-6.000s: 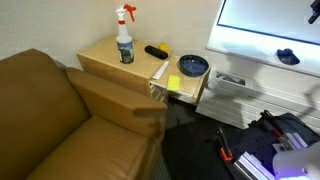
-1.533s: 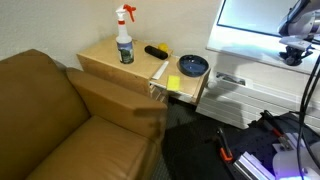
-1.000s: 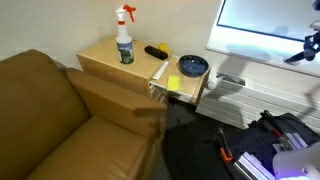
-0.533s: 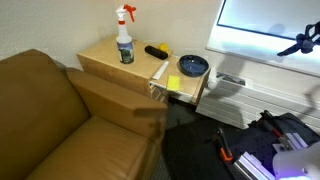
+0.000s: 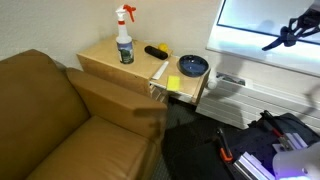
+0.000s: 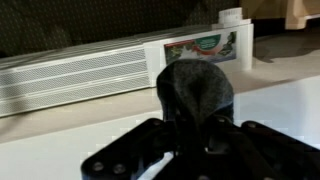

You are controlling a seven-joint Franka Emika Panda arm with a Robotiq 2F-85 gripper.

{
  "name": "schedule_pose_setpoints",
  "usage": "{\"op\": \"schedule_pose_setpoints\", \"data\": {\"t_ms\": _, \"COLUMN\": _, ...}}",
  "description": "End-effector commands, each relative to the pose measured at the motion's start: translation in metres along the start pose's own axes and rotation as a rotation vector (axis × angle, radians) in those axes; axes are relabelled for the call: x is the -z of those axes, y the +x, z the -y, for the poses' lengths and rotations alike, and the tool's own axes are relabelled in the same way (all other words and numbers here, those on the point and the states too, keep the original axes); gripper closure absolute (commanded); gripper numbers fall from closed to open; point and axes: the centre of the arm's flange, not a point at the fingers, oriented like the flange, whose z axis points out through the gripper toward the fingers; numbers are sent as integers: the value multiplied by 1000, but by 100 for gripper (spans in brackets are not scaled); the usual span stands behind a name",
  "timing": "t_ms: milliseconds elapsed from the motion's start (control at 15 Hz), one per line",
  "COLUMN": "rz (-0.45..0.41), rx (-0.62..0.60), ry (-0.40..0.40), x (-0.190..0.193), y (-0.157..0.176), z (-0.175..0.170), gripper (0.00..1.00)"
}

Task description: Remove the black sock from the window sill and place it on top of the nightstand

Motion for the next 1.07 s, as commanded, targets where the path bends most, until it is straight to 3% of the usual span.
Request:
{"op": "schedule_pose_setpoints", "data": {"t_ms": 0, "rz": -40, "rx": 195, "ry": 35, "x": 37, "y": -42, "z": 87, "gripper": 96}}
{"op": "schedule_pose_setpoints", "data": {"t_ms": 333, "rz": -72, "rx": 465, "ry": 109, "x": 79, "y": -107, "z": 213, "gripper": 96}}
{"op": "schedule_pose_setpoints", "data": {"t_ms": 400, "rz": -91, "rx": 513, "ry": 140, "x": 87, "y": -106, "z": 215, "gripper": 96}}
{"op": "schedule_pose_setpoints", "data": {"t_ms": 467, "rz": -75, "rx": 430, "ry": 105, "x": 76, "y": -90, "z": 218, "gripper": 85}}
{"op": "schedule_pose_setpoints", "data": {"t_ms": 667, "rz": -94, "rx": 495, "ry": 121, "x": 91, "y": -102, "z": 230, "gripper": 85}}
{"op": "schedule_pose_setpoints", "data": {"t_ms": 733, "rz": -95, "rx": 498, "ry": 119, "x": 91, "y": -101, "z": 226, "gripper": 96}}
{"op": "schedule_pose_setpoints", "data": {"t_ms": 867, "rz": -61, "rx": 580, "ry": 167, "x": 78, "y": -110, "z": 255, "gripper": 96}}
{"op": "schedule_pose_setpoints", "data": {"t_ms": 1000, "rz": -54, "rx": 693, "ry": 224, "x": 81, "y": -144, "z": 311, "gripper": 96}}
